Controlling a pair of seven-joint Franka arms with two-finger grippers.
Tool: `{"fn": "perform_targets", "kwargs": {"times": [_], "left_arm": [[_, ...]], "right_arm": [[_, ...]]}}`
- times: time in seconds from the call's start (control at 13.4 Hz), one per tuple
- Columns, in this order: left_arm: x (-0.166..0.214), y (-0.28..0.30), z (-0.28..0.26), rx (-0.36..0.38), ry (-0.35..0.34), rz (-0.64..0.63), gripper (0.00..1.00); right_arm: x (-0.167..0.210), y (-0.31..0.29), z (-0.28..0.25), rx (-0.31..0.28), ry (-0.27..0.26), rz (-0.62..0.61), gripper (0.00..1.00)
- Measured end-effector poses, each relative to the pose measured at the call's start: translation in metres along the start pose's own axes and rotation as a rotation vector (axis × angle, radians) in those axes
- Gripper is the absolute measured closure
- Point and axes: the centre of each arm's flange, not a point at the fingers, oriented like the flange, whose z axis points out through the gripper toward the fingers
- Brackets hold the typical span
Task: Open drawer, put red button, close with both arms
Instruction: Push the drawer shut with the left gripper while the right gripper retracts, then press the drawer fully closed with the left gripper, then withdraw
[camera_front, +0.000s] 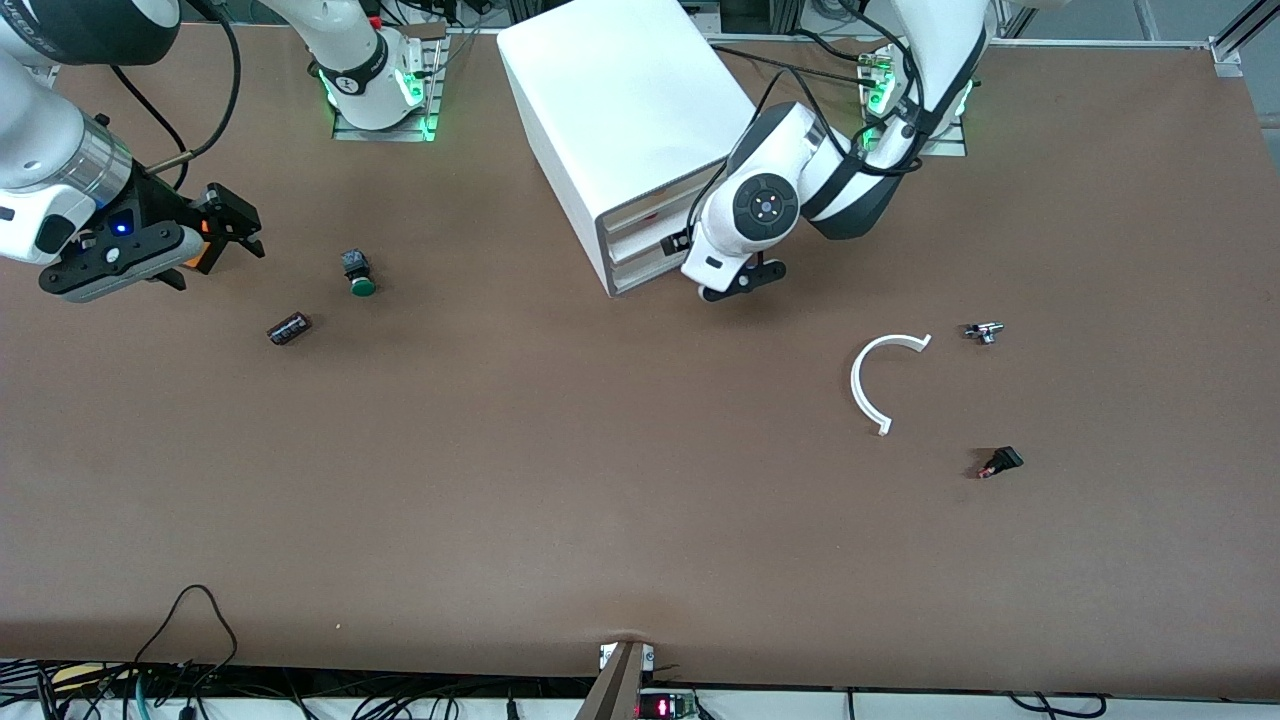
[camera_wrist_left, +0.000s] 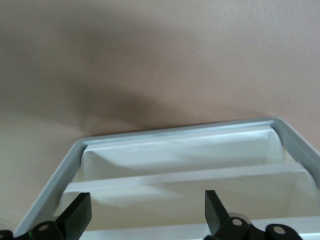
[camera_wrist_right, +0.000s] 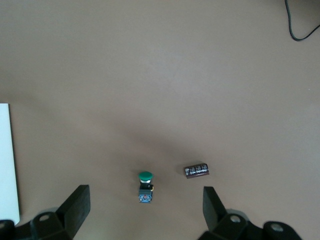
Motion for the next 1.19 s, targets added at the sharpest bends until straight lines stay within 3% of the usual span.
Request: {"fn": "perform_targets", "kwargs": {"times": [0.6, 1.04, 1.19], "left_arm": [[0.003, 0.0, -0.005, -0.015, -0.005, -0.011, 0.0], [0.092, -0.044, -0.117, -0.049, 0.184, 0.065, 0.0], [0.121, -0.07, -0.142, -0.053, 0.212, 0.136, 0.0]], "right_arm": [[0.001, 0.006, -0.01, -0.016, 0.017, 0.025, 0.0], [0.001, 0.007, -0.009, -0.014, 0.013, 0.089, 0.0], [0.002, 0.008, -0.014, -0.018, 0.022, 0.092, 0.0]]}}
